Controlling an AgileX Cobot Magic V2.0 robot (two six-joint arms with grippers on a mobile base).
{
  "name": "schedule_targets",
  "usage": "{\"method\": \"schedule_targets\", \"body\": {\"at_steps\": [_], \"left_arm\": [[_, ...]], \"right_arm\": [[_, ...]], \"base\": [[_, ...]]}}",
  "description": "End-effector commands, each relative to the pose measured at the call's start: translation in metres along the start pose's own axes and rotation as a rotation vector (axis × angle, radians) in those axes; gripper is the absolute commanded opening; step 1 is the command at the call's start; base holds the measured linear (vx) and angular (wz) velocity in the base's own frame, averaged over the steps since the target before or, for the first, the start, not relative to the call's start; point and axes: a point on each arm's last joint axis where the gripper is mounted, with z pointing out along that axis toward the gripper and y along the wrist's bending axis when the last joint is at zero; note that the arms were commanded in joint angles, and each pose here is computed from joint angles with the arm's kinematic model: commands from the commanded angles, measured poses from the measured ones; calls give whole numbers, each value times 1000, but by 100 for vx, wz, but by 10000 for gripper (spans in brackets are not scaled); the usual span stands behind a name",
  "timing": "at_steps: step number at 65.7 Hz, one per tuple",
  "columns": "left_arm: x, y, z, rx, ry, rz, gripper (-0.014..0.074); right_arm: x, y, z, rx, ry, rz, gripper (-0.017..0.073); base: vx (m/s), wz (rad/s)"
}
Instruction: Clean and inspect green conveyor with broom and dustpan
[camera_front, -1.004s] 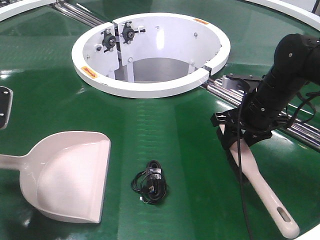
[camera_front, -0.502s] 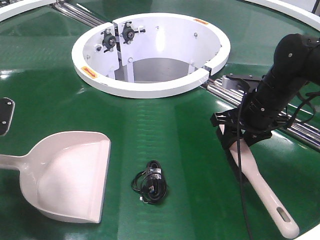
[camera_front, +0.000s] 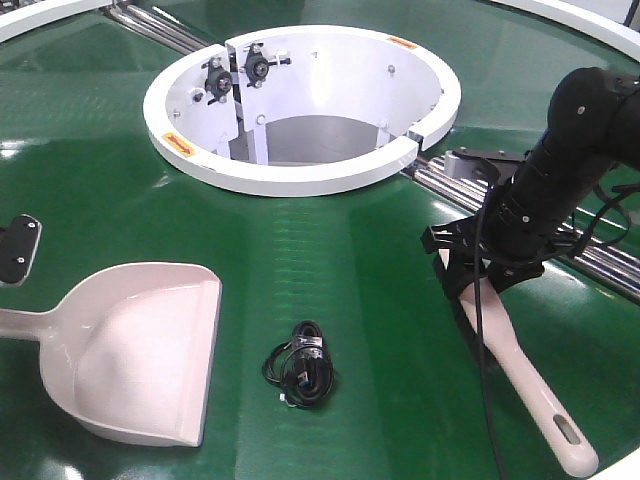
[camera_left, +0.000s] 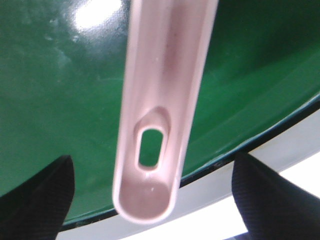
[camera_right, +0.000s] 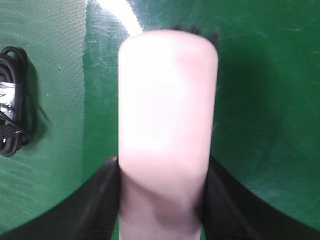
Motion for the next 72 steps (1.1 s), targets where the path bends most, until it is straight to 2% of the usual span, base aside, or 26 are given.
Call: {"method": "schedule_targets", "body": {"at_steps": [1,10,20,44,58,72], "left_arm": [[4,3,-14,-66,-21,-51,586],[0,6,-8,-59,-44,-105,540],[0,7,-8,-58,-41,-108,431],[4,7,-8,-61,5,-73,-20],[6,4,-13,-42,52,-25,-24],[4,12,-39,-143,73,2,-24]], "right_arm": [[7,5,-24,-20,-22,-9,-5],[7,5,-24,-20,-22,-9,-5],[7,5,-24,-20,-21,-8,-5],[7,5,-24,-20,-22,-8,-5],[7,5,-24,-20,-22,-8,-5],[7,5,-24,-20,-22,-8,-5]], "base": [[0,0],[0,0],[0,0],[0,0],[0,0],[0,0]]}}
